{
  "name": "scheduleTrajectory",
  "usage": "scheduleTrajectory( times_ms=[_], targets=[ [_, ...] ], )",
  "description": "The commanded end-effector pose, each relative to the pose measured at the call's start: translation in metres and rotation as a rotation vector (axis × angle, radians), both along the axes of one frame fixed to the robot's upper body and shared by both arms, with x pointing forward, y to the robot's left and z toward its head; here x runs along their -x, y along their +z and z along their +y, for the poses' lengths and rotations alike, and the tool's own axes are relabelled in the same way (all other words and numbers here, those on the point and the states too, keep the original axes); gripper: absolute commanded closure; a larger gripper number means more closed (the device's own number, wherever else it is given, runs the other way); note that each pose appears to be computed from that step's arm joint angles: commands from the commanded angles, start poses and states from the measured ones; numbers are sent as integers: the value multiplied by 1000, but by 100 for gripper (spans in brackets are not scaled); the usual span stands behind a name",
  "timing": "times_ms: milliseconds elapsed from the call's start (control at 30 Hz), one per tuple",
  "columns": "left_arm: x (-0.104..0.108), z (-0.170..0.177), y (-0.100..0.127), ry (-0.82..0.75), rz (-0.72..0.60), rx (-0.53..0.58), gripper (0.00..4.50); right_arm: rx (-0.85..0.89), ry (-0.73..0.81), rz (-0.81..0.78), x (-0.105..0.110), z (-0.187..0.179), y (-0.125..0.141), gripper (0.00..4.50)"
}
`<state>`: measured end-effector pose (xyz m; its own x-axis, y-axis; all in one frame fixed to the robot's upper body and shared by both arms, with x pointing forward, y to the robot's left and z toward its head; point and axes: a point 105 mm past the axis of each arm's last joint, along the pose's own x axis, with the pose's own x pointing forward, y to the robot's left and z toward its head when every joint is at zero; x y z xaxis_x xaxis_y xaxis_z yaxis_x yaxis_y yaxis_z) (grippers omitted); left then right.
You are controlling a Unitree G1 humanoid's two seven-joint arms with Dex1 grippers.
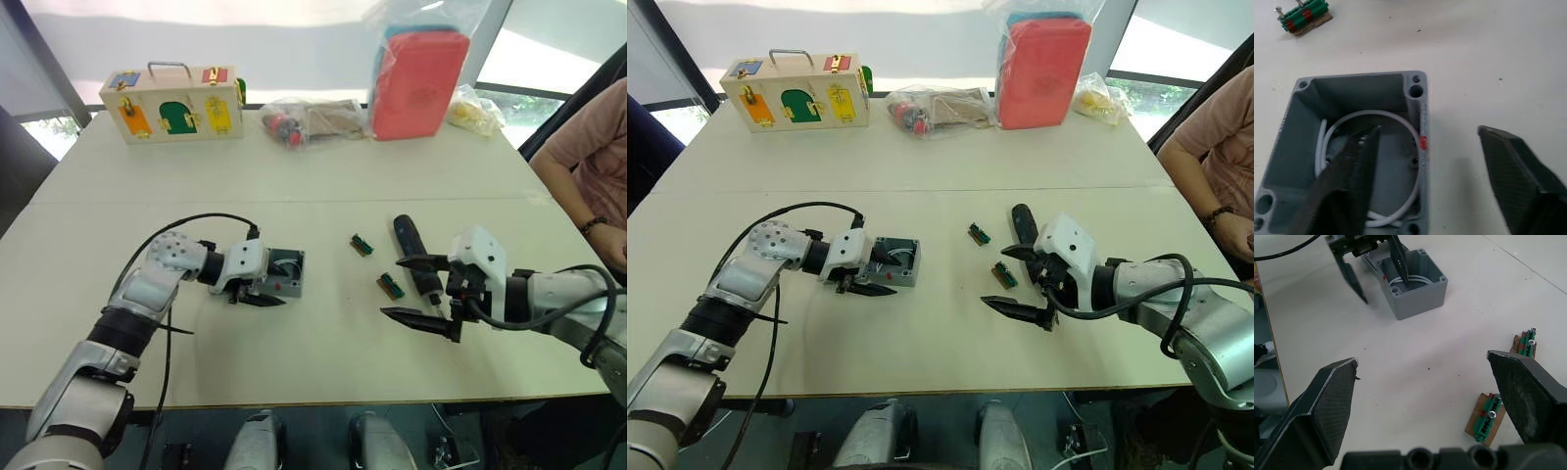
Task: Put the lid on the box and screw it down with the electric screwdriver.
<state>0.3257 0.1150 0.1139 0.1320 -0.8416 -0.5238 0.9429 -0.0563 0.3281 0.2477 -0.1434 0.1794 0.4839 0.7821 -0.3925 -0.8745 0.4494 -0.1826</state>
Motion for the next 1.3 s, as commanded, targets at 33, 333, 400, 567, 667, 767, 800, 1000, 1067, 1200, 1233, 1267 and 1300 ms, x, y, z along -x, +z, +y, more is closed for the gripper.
scheduleTrajectory(
  times_ms=[33,333,400,567,667,767,800,1000,1067,1200,1233,1267,1300],
  targets=[
    [-6,-3,8,-26,-39,-4,316,-3,13,-49,3,4,7,0],
    [-13,-19,11,-228,-67,-81,439,-3,8,-53,3,5,7,0],
    [-15,-27,14,-271,-65,-64,439,-3,6,-55,3,5,7,0],
    [-18,-44,16,-376,-87,-79,439,0,-8,-61,4,5,8,0],
    [-20,-50,16,-413,-100,-106,439,0,-20,-64,6,4,8,0],
    [-21,-53,17,-434,-115,-124,439,0,-31,-69,7,4,9,0],
    [-22,-55,18,-440,-118,-128,439,-1,-35,-70,8,4,9,0],
    [-22,-58,22,-453,-119,-126,439,0,-47,-73,10,4,8,0],
    [-22,-59,22,-456,-111,-129,439,2,-50,-74,10,4,8,0],
    [-22,-57,21,-453,-104,-140,348,0,-52,-75,9,4,8,0],
    [-22,-57,21,-449,-96,-139,319,-1,-50,-76,9,5,8,0],
    [-22,-57,21,-447,-90,-138,271,-2,-49,-76,9,5,8,0],
    [-22,-56,21,-446,-86,-136,236,-3,-47,-76,9,6,8,0]
  ],
)
